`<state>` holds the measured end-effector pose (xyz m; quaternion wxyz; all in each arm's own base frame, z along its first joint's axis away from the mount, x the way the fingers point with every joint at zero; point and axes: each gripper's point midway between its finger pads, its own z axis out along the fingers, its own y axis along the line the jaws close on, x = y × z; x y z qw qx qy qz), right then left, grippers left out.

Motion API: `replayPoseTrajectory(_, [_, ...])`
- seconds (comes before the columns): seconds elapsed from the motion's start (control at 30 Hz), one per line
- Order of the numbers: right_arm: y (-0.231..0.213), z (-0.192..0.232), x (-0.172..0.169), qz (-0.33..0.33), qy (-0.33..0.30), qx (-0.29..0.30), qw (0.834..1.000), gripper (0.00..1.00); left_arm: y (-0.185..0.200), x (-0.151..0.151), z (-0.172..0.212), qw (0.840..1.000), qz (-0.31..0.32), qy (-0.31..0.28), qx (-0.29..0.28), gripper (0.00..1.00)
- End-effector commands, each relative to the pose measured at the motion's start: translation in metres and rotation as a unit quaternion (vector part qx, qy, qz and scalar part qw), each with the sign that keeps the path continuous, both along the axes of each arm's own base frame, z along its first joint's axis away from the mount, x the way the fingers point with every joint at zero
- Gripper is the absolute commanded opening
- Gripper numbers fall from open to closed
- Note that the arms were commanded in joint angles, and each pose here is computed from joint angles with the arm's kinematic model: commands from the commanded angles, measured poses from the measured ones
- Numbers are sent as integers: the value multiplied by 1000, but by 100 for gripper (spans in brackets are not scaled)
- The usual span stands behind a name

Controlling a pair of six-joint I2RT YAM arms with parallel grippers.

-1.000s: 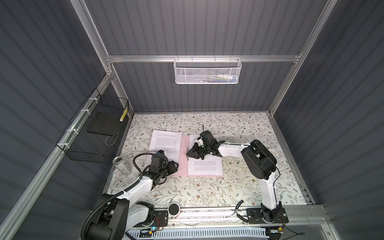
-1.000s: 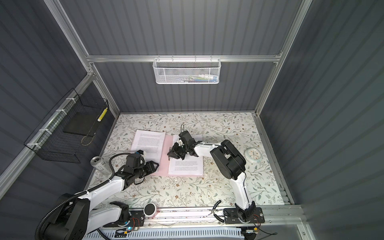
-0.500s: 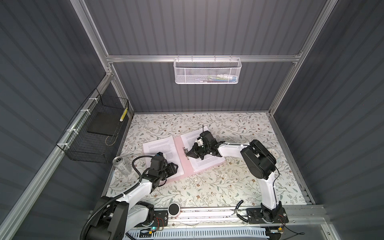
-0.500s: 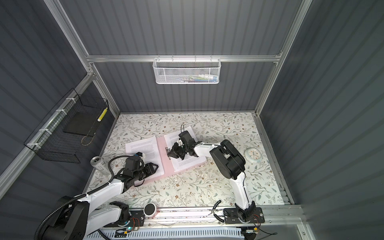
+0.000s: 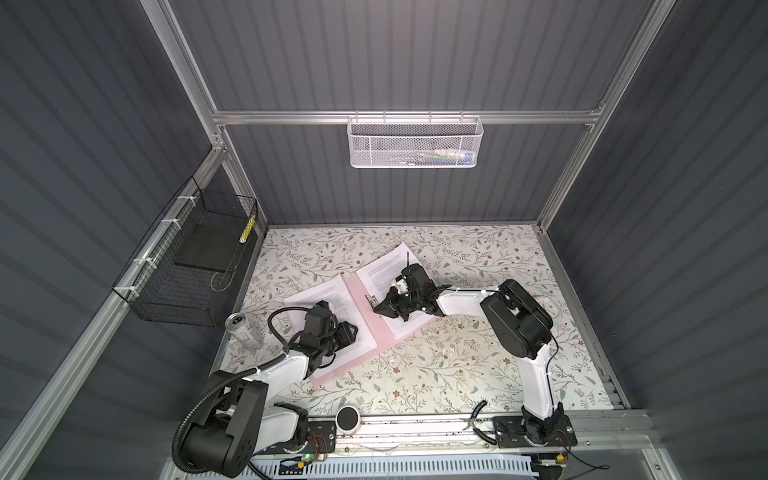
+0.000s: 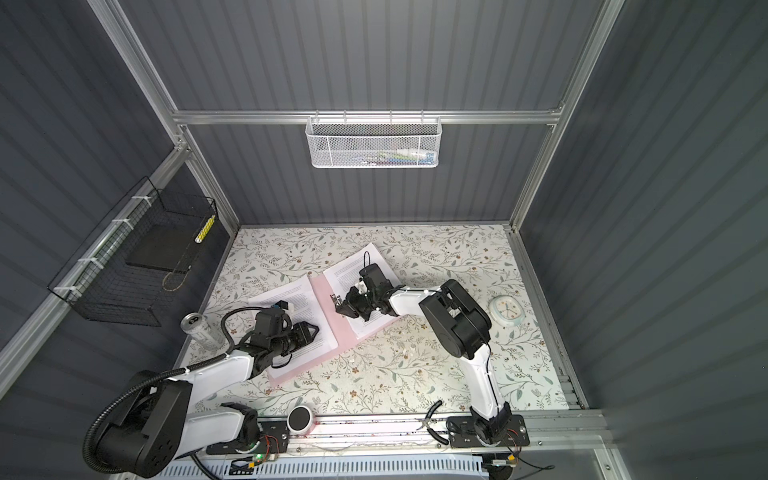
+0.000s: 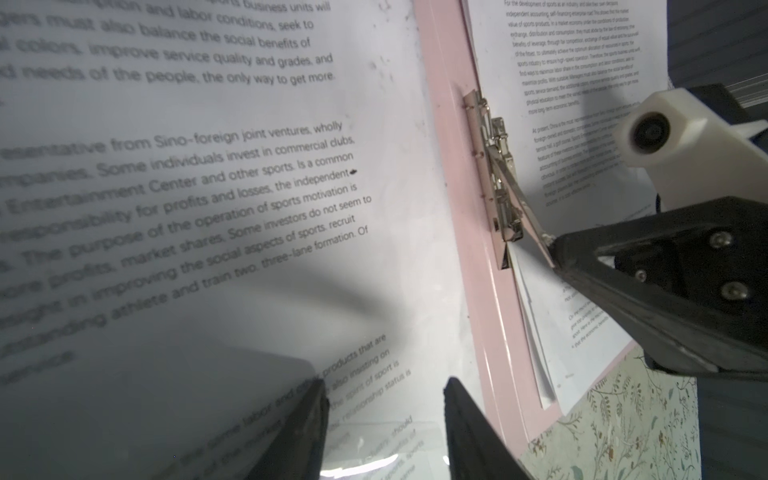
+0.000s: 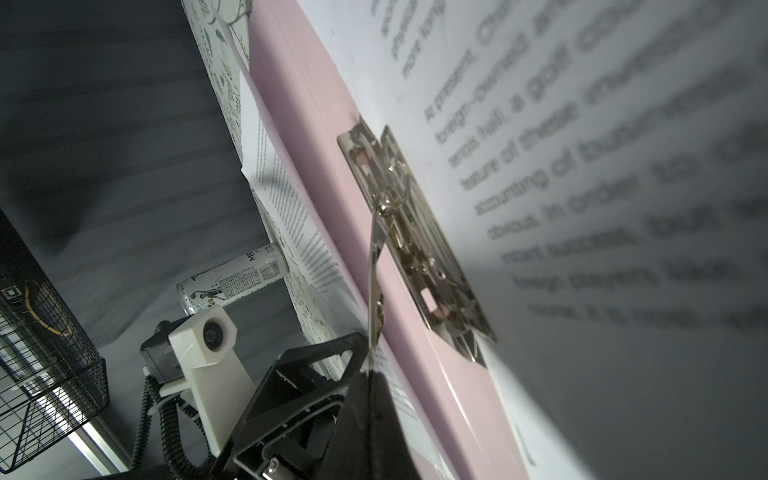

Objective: Put the files into the folder

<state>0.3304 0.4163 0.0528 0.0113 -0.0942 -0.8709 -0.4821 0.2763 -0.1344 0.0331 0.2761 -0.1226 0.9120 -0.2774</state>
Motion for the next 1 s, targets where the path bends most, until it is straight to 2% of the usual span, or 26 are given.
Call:
replayPoseTrajectory(0.0, [-9, -12, -6, -2, 15, -17, 1000, 0, 6, -7, -19, 999, 3, 41, 27, 47])
replayPoseTrajectory(0.13, [-17, -18, -6, -6, 15, -31, 999, 0, 5, 0, -21, 999, 1, 43, 33, 47])
replayPoseTrajectory(0.37, [-45, -49, -11, -10, 23, -87, 996, 0, 4, 4, -33, 995, -28, 68, 70, 45])
replayPoseTrajectory(0.5, [-53, -67, -16, -7, 35, -111, 993, 0, 0, 7, -39, 995, -33, 73, 60, 44])
replayPoseTrajectory(0.97, [-94, -114, -31, 6, 55, -240, 969, 0, 1, 8, -49, 994, -36, 84, 64, 43])
